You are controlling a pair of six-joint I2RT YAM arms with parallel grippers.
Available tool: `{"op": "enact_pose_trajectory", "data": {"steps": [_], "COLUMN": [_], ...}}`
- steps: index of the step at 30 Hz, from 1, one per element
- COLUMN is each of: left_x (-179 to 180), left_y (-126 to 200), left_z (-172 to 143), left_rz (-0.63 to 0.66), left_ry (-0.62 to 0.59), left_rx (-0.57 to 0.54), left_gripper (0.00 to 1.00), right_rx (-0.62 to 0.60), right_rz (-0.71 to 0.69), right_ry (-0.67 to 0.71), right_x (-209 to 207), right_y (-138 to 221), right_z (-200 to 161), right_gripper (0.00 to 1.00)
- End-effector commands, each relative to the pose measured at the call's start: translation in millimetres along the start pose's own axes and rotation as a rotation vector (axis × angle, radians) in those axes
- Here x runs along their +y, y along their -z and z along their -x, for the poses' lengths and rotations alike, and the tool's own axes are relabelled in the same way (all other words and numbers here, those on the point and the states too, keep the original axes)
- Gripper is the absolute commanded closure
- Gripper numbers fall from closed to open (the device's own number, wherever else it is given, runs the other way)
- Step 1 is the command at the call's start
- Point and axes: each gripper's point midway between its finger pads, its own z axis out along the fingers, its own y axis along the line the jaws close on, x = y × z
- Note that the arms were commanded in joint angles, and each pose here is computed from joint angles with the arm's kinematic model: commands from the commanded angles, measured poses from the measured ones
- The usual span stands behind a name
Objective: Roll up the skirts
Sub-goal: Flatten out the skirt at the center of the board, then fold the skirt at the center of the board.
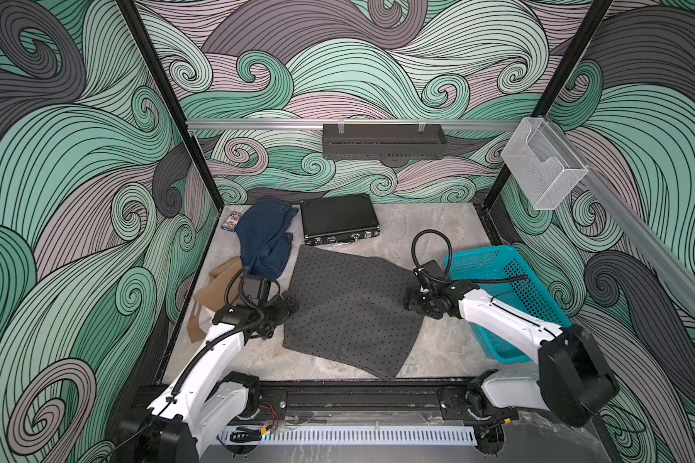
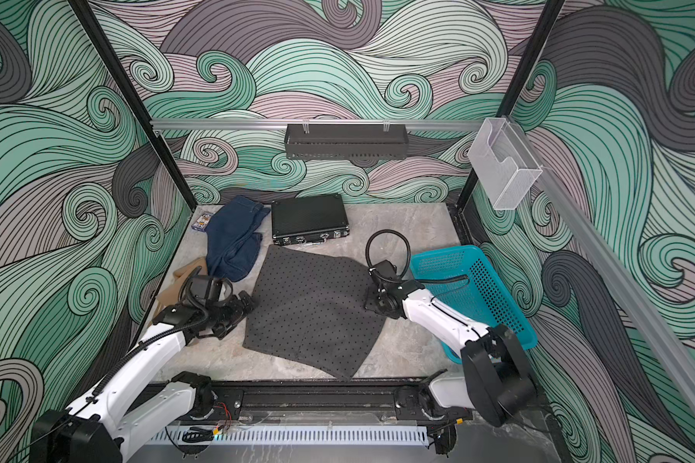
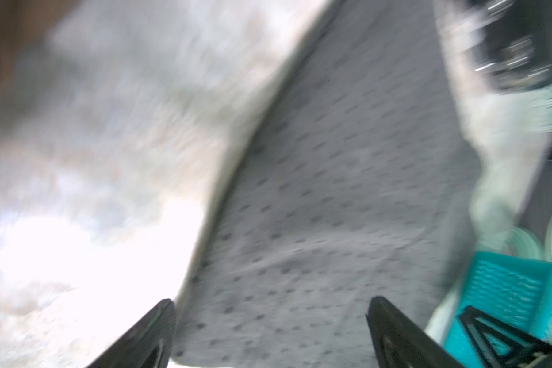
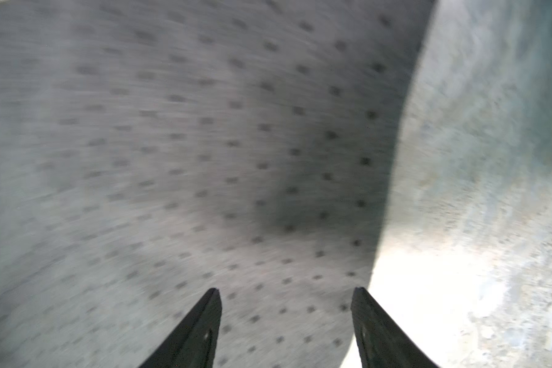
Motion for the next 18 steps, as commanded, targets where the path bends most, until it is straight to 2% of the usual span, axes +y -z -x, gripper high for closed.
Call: {"op": "enact_pose_trajectory", "data": {"steps": [1, 5, 7, 9, 11, 13, 16, 18], "left_x": [-34.5, -64.0, -74.8, -87.5, -99.1, -104.6, -116.7, -117.0], "left_y": [13.7, -6.2, -21.8, -34.7, -50.0, -68.2, -91.2, -104.4], "left_z": [33.8, 74.1, 93.5, 113.5, 132.2, 146.2, 173.7, 180.4], "left_rz": [-0.038, -0.002, 0.017, 0.038, 0.053, 0.049, 0.026, 0.053], "left_ry": [-0.053, -0.057, -0.044, -0.056, -0.083, -0.040, -0.106, -0.159], "left_rx": [-0.040, -0.005, 0.045, 0.117, 0.133, 0.172, 0.129, 0.162], "left_gripper": [0.05, 0.09, 0.15, 0.21, 0.24, 0.28, 0.30, 0.30], "right_rx": [-0.097, -0.117, -0.106, -0.096, -0.087, -0.065, 0.002, 0.021], "right_rz": [0.109, 0.192, 0.185, 0.170, 0.172, 0.165, 0.218, 0.234], "right_ry": [0.119, 0.221, 0.254, 0.266, 0.278, 0.245, 0.241, 0.244], "right_x": [46.4, 109.1, 134.6, 160.1, 185.7, 206.5, 248.3, 272.0], "right_y": [26.6, 37.8, 40.1, 42.4, 43.2, 39.6, 31.9, 26.3], "right_z": [9.5, -19.4, -38.4, -56.5, -73.4, -87.0, -108.9, -116.7], "right_gripper": [0.31, 0.29, 0.28, 0.28, 0.28, 0.29, 0.35, 0.35]}}
